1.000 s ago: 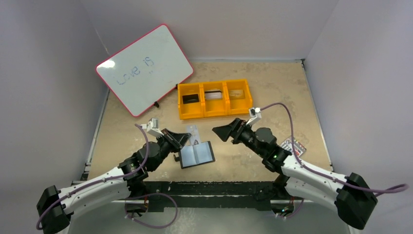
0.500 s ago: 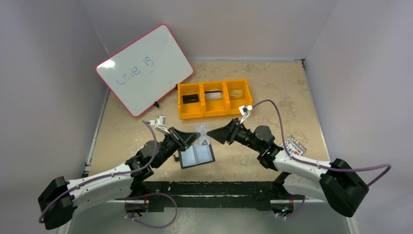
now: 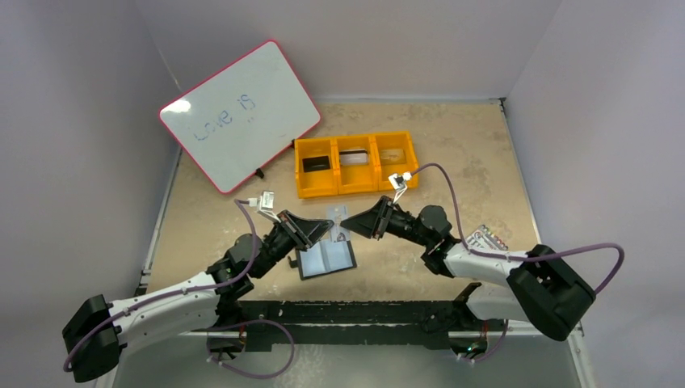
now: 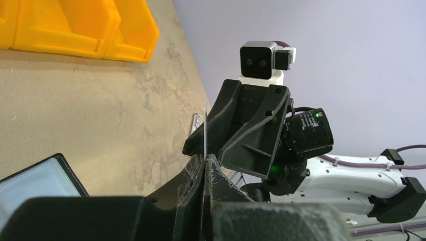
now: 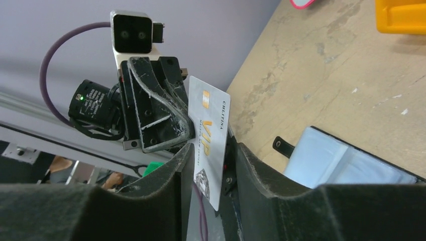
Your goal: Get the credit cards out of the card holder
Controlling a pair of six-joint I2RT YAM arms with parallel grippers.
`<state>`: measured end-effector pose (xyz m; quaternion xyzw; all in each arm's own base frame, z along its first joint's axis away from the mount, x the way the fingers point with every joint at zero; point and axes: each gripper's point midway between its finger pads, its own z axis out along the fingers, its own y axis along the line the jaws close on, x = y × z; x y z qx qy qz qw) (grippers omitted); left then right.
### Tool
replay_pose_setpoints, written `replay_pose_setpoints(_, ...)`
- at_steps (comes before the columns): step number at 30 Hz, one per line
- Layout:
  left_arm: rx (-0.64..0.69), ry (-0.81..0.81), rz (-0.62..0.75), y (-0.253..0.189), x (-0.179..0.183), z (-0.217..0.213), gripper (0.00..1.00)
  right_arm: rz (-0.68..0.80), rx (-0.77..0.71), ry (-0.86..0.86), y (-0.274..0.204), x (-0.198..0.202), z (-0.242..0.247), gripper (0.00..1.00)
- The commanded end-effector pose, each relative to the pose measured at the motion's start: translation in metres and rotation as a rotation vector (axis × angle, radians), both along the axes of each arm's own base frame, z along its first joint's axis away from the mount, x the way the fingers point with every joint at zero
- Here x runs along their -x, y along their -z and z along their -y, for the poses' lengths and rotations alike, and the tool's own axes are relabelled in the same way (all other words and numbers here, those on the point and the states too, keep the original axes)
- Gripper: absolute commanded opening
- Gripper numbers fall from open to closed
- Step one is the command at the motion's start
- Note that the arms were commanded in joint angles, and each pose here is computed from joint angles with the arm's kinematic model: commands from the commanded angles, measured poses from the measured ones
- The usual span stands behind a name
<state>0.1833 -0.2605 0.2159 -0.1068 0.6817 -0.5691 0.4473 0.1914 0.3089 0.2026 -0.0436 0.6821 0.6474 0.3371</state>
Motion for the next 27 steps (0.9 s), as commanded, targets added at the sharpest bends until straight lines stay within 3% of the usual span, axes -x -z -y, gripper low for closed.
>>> replay_pose_setpoints(1, 0.06, 0.015, 0.076, -0.036, 0.002, 0.002, 0.0, 0.083, -0.114, -0.068, -0.035, 0.005, -0.006, 0.35)
replay_pose_setpoints(11, 0.04, 0.004, 0.069, -0.031, 0.002, -0.002, 0.0, 0.073, -0.14, -0.068, -0.031, 0.006, -0.001, 0.22)
replay_pose_setpoints(16, 0.04, 0.005, 0.067, -0.03, 0.001, 0.0, 0.0, 0.085, -0.12, -0.091, -0.031, 0.006, -0.004, 0.06)
replay_pose_setpoints(20, 0.028, -0.003, 0.058, -0.027, -0.001, 0.0, 0.0, 0.104, -0.127, -0.108, -0.037, 0.008, -0.005, 0.0)
replay_pose_setpoints(21, 0.021, -0.007, 0.049, -0.024, -0.001, -0.001, 0.06, 0.105, -0.125, -0.103, -0.038, 0.007, -0.004, 0.0)
replay_pose_setpoints(25, -0.021, -0.045, 0.017, -0.013, -0.006, -0.006, 0.52, 0.086, -0.07, -0.047, -0.029, -0.001, -0.002, 0.0)
replay_pose_setpoints(27, -0.067, -0.09, -0.01, -0.005, -0.011, -0.014, 0.6, 0.085, -0.008, 0.005, -0.02, -0.01, 0.001, 0.0)
